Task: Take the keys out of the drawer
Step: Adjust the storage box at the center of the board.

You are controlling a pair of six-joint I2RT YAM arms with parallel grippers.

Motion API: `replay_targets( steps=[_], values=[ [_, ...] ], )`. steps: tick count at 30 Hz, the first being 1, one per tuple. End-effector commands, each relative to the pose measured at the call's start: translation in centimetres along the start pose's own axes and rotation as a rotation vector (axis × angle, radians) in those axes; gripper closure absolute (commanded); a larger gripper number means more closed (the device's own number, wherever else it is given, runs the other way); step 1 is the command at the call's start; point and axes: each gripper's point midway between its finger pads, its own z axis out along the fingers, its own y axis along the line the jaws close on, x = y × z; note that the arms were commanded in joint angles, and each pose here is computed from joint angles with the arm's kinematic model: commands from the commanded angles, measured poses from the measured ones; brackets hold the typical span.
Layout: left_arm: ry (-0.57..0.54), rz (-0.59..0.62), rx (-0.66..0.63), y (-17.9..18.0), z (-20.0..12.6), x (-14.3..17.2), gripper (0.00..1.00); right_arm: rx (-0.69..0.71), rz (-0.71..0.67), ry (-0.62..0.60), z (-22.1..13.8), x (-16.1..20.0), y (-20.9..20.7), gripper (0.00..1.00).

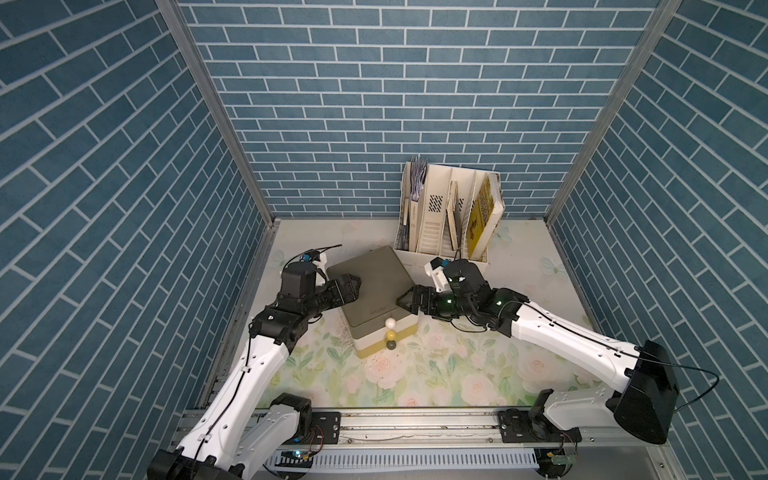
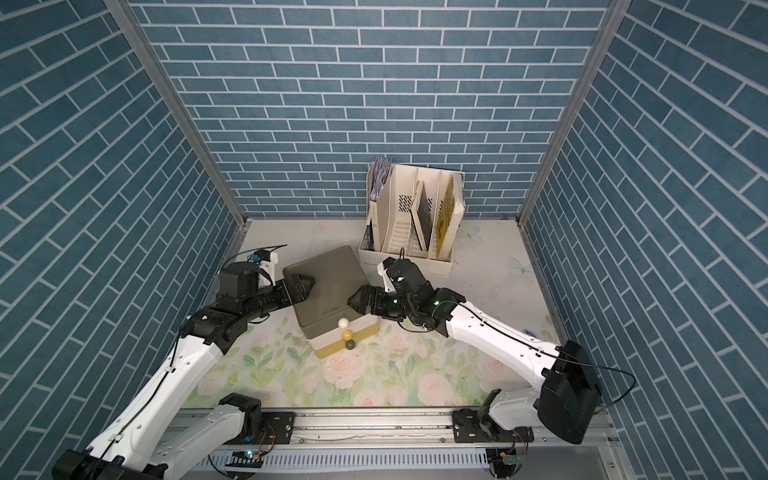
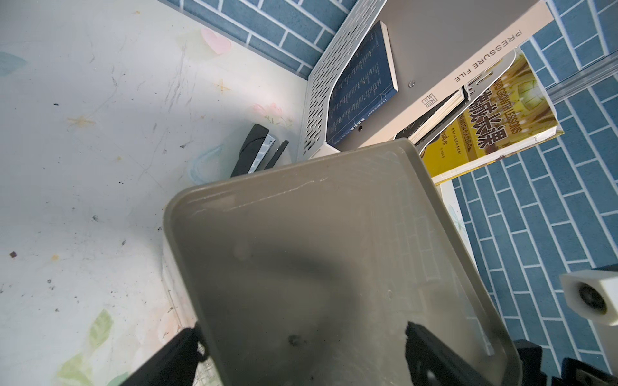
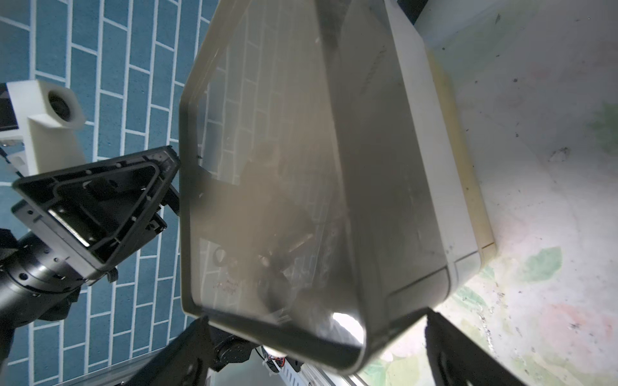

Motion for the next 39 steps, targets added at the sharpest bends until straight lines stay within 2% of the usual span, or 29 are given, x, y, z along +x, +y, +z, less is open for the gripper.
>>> replay_targets(
  steps=[1,22,39],
  values=[
    [0.062,0.016,0.113,-2.2,0.7,1.6,0.00,-0.110,0.010,0.018,0.5,0.5,2.4,0.00],
    [0.077,0.017,0.102,-1.9,1.5,1.7,0.00,-0.127,-0.022,-0.050,2.5,-2.0,2.0,0.01],
    [0.083,0.012,0.084,-1.3,1.8,2.1,0.00,-0.065,-0.056,-0.135,2.1,-6.0,-1.5,0.07]
  ],
)
